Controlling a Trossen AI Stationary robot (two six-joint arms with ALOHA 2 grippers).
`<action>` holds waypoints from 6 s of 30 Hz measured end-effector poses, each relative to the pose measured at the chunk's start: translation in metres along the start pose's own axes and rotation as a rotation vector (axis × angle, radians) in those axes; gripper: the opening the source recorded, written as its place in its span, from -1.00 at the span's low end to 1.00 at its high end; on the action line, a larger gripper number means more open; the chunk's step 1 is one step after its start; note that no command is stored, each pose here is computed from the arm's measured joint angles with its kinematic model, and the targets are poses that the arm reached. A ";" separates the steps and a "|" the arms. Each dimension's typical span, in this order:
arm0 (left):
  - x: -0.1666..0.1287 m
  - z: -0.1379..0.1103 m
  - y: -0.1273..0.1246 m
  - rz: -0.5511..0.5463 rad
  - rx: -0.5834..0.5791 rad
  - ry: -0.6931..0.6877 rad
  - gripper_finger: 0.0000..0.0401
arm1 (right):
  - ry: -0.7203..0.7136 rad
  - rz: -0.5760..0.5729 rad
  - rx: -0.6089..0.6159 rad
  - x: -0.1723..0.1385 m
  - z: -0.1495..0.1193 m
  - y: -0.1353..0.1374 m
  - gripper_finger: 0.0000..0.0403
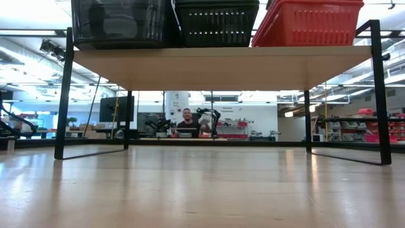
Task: Stack baskets on shelf by color
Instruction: Adjust the bins on the shelf, then return to Home Position
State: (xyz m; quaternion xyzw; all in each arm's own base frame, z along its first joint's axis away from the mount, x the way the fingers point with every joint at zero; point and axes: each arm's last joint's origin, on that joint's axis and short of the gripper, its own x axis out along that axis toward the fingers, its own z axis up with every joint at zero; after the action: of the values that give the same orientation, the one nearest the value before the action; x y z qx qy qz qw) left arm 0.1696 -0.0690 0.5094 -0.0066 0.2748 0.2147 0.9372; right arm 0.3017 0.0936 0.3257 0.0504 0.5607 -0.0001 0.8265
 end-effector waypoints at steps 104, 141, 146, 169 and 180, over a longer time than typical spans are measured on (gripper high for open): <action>0.003 -0.116 0.025 -0.098 0.102 -0.377 -0.42 | -0.385 -0.164 -0.232 -0.118 0.000 -0.026 -0.96; 0.064 -0.265 0.057 -0.393 0.000 -0.866 -0.99 | -1.142 -0.254 -0.121 0.026 -0.226 -0.109 -0.94; 0.086 -0.284 0.045 -0.383 -0.027 -0.793 -0.99 | -1.106 -0.346 -0.138 0.049 -0.235 -0.117 -0.94; 0.116 -0.305 0.038 -0.501 -0.020 -0.640 -1.00 | -1.213 -0.149 -0.201 0.065 -0.239 -0.131 -0.95; 0.123 -0.305 0.043 -0.558 0.002 -0.619 -0.99 | -1.217 -0.087 -0.110 0.064 -0.239 -0.131 -0.95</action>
State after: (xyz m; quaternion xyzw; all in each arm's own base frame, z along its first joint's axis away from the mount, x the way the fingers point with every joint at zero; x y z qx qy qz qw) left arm 0.0890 -0.0202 0.1917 -0.0149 -0.0318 -0.0559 0.9978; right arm 0.0971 -0.0133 0.1677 -0.0245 -0.0112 -0.0336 0.9991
